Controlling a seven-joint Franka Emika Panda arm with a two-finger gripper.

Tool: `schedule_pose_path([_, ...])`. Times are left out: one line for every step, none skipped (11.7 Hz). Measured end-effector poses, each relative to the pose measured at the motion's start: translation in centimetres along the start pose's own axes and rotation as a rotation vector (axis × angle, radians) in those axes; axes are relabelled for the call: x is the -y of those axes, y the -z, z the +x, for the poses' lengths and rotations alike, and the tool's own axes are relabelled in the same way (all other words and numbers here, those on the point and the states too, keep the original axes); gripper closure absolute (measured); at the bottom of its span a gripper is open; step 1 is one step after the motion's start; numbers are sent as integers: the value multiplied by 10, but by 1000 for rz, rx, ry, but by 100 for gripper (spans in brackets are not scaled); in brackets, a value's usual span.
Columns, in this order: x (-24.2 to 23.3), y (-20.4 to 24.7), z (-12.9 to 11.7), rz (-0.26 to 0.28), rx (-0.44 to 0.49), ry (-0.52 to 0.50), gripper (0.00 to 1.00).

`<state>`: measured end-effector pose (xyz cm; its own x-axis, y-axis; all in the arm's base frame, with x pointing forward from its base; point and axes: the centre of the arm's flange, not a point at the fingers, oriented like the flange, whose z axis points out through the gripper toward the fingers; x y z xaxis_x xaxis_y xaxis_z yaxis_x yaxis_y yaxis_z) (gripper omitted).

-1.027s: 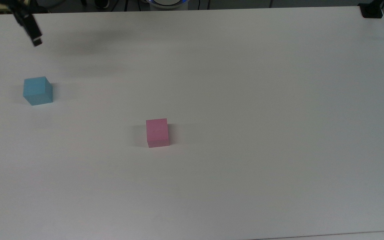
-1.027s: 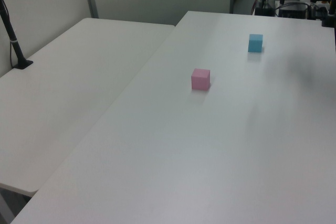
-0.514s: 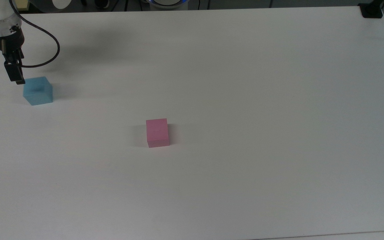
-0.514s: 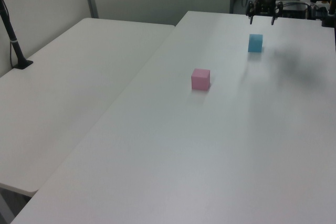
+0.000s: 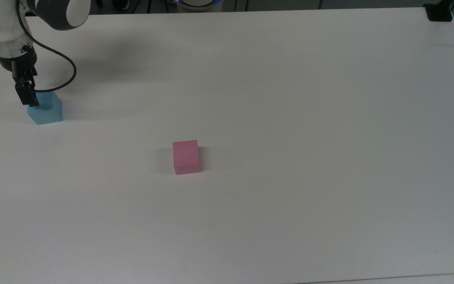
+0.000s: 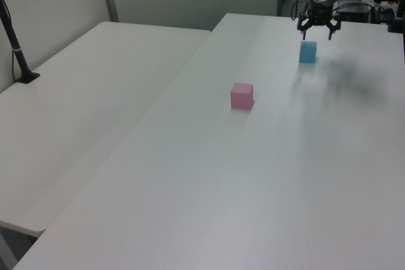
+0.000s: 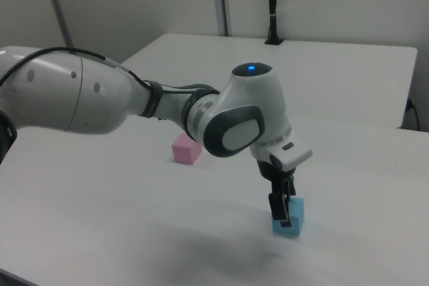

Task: Put blue cube on pink cube
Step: 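Lower the gripper around the light-blue cube and close it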

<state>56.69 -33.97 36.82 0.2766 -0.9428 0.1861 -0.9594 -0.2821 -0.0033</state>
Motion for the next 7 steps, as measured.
schedule_pose_path([2,-3,-1,0,-2,-6,0])
schedule_pose_path([3,-4,-1,4,-7,-9,0])
schedule_pose_path([3,-6,-1,6,-10,-17,0])
schedule_pose_path([4,-7,0,12,-18,-27,0])
schedule_pose_path([7,-11,-1,17,-25,-40,0])
schedule_pose_path([10,-16,-3,17,-23,-39,0])
schedule_pose_path([13,-20,-7,15,-20,-39,0])
